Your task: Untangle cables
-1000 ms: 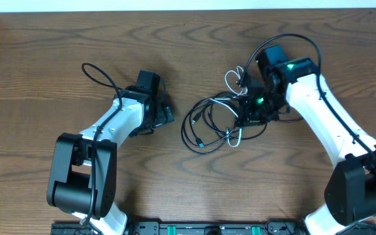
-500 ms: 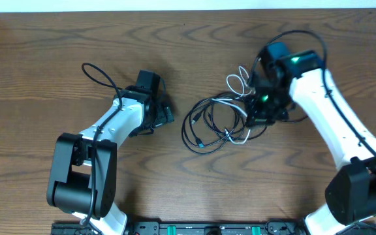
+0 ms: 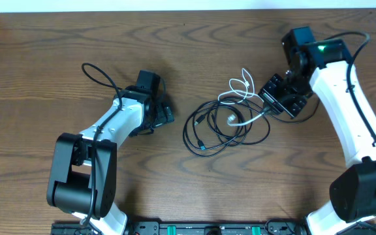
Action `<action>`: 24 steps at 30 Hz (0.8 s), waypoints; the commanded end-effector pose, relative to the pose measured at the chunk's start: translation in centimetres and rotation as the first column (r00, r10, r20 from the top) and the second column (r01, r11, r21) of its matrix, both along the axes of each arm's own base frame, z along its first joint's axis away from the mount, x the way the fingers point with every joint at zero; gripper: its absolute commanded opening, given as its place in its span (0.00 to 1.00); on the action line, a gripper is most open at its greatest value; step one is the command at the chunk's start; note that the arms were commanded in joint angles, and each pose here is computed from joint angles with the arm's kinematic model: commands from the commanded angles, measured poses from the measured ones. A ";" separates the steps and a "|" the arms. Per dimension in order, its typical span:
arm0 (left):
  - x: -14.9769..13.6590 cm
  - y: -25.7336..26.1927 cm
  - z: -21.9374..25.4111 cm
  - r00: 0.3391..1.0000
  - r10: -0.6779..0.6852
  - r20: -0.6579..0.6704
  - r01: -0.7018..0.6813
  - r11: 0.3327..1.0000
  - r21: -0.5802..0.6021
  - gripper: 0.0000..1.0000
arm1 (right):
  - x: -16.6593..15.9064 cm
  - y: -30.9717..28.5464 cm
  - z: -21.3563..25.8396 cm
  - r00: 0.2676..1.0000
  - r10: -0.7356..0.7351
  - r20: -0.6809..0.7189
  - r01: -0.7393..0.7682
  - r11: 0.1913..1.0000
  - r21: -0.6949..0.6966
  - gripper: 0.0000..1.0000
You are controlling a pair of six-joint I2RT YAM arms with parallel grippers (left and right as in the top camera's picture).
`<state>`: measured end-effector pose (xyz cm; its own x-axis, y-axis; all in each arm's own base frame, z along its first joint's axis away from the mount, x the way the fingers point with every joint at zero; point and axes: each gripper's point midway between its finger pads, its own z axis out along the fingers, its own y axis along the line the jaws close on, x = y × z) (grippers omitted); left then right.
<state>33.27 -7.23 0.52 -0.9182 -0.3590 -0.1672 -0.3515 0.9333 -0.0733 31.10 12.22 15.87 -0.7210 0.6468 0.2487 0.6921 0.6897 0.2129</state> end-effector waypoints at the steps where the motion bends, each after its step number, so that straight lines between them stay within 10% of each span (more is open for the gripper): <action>1: 0.5 -0.1 0.3 1.000 0.000 0.010 0.000 1.000 0.000 1.00 | 1.6 1.6 -0.2 0.992 0.075 0.103 -0.075 0.997 -0.001 0.01; 10: 0.5 -0.1 0.3 1.000 0.000 0.010 0.000 1.000 0.000 1.00 | 7.9 6.8 2.9 0.634 0.505 0.586 -0.569 0.818 -0.089 0.01; 17: 0.5 -0.1 0.3 1.000 0.000 0.010 0.000 1.000 0.000 1.00 | 3.7 10.6 3.7 0.282 0.707 0.649 -0.851 0.497 -0.172 0.01; 24: 0.5 -0.1 0.3 1.000 0.000 0.010 0.000 1.000 0.000 1.00 | 4.7 7.1 10.8 0.185 0.673 0.716 -0.755 0.564 -0.335 0.01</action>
<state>33.27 -7.23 0.52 -0.9182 -0.3590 -0.1672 -0.3515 0.9333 -0.0733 35.01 21.51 20.29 -0.8838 -0.2579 -0.3902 -0.4340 0.7636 0.4781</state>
